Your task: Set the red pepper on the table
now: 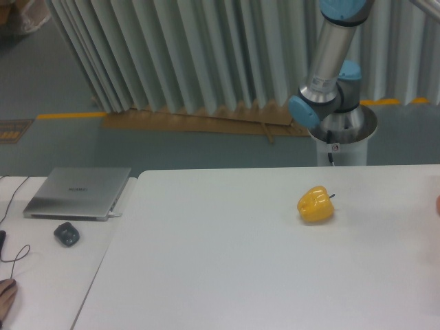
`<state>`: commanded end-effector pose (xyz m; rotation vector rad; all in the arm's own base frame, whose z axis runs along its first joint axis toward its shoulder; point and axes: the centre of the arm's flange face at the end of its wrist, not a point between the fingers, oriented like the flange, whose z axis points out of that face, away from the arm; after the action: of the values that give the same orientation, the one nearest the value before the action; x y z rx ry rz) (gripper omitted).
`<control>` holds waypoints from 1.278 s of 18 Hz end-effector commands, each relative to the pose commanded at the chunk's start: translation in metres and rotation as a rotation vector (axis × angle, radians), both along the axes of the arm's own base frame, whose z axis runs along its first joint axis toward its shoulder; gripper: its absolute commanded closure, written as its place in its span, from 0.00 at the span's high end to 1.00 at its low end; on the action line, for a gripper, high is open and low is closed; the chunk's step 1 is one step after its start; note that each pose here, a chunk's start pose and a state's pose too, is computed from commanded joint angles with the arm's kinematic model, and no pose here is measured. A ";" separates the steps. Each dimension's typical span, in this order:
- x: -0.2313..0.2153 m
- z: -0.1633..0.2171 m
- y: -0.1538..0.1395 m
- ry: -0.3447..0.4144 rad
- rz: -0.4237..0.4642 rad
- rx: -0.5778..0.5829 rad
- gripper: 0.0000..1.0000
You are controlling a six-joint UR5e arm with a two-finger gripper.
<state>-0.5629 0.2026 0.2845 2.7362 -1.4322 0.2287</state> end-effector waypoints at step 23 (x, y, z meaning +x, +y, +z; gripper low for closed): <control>0.001 0.014 0.003 0.020 -0.036 0.011 0.58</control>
<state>-0.5623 0.2058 0.2989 2.7106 -1.4806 0.1916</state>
